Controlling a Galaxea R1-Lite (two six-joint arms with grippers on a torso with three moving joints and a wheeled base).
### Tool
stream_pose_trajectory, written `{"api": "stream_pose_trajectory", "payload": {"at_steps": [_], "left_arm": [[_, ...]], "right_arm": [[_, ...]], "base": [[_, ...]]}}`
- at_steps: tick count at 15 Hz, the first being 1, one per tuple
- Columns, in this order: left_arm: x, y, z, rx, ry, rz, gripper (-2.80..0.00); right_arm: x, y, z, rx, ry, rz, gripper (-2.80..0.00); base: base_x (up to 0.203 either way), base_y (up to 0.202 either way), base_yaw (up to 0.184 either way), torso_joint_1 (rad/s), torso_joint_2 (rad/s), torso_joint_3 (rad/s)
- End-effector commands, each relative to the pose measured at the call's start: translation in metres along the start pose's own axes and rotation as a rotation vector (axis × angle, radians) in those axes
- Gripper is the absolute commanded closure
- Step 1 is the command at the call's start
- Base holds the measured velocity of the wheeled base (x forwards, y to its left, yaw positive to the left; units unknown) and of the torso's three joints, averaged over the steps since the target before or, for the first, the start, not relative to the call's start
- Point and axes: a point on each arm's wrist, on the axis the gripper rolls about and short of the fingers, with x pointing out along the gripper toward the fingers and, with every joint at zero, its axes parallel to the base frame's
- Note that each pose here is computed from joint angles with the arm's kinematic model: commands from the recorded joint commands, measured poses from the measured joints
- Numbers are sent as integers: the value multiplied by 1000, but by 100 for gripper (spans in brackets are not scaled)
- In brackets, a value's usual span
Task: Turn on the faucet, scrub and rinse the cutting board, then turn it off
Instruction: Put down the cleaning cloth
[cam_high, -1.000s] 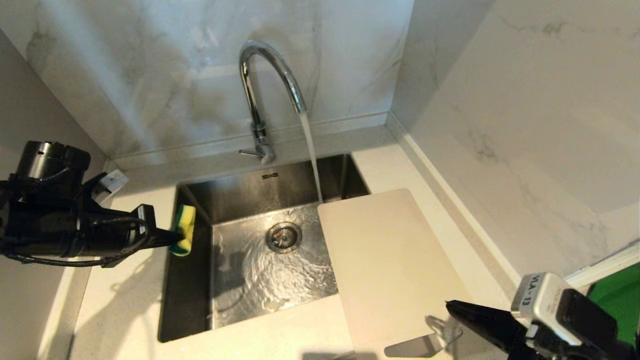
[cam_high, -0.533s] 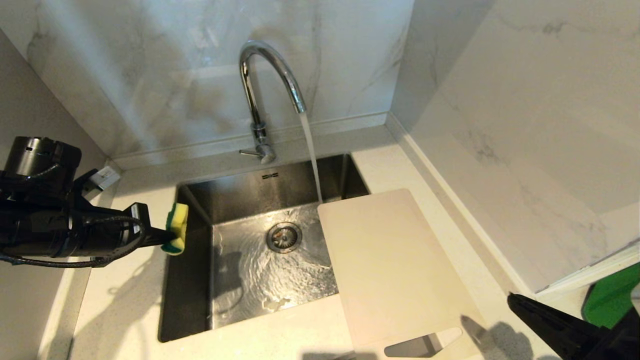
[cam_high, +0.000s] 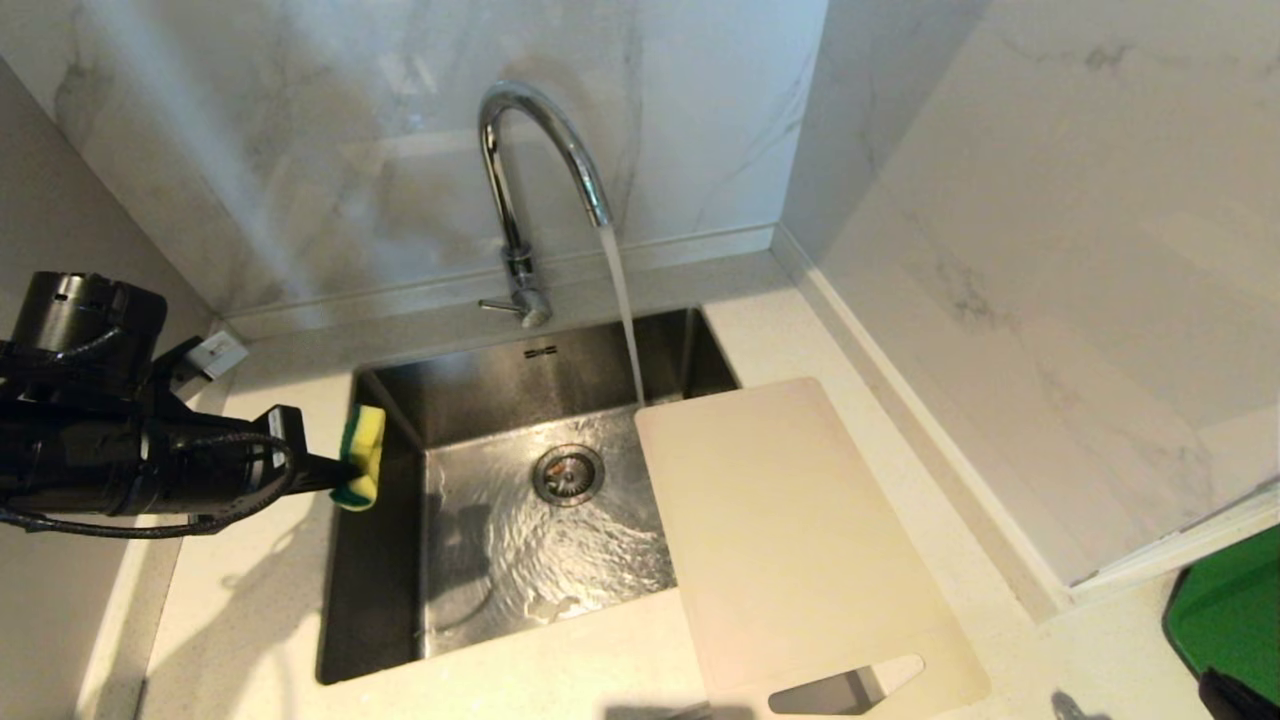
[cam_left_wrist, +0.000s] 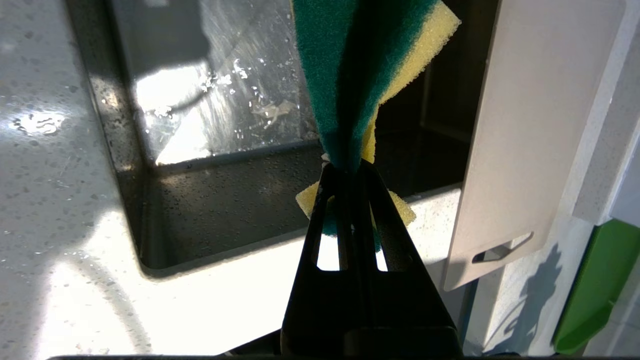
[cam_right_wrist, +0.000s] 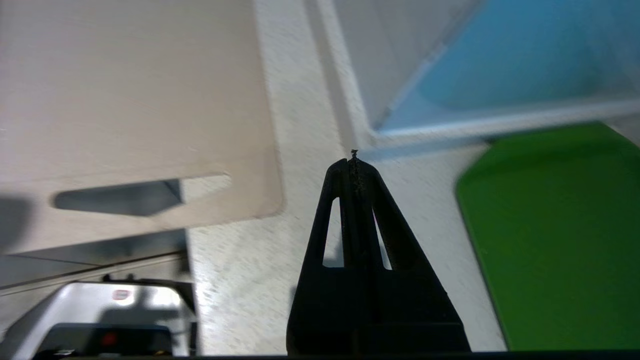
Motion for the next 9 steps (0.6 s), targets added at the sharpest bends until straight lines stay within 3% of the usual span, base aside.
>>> {"api": "stream_pose_trajectory", "payload": {"at_steps": [1, 3, 5, 9], "left_arm": [[1, 0, -1, -4, 7, -1, 0], [2, 1, -2, -6, 15, 0, 0], [3, 1, -2, -4, 19, 0, 0], [5, 2, -3, 1, 19, 8, 0]], "right_arm": [[-13, -4, -12, 4, -10, -105, 0], [-19, -3, -24, -13, -9, -164, 0], [-25, 0, -41, -12, -32, -167, 0], [-36, 8, -55, 96, -146, 98, 0]], "base": [[0, 0, 0, 0, 0, 0], [0, 0, 0, 0, 0, 0], [0, 0, 0, 0, 0, 0], [0, 0, 0, 0, 0, 0]]}}
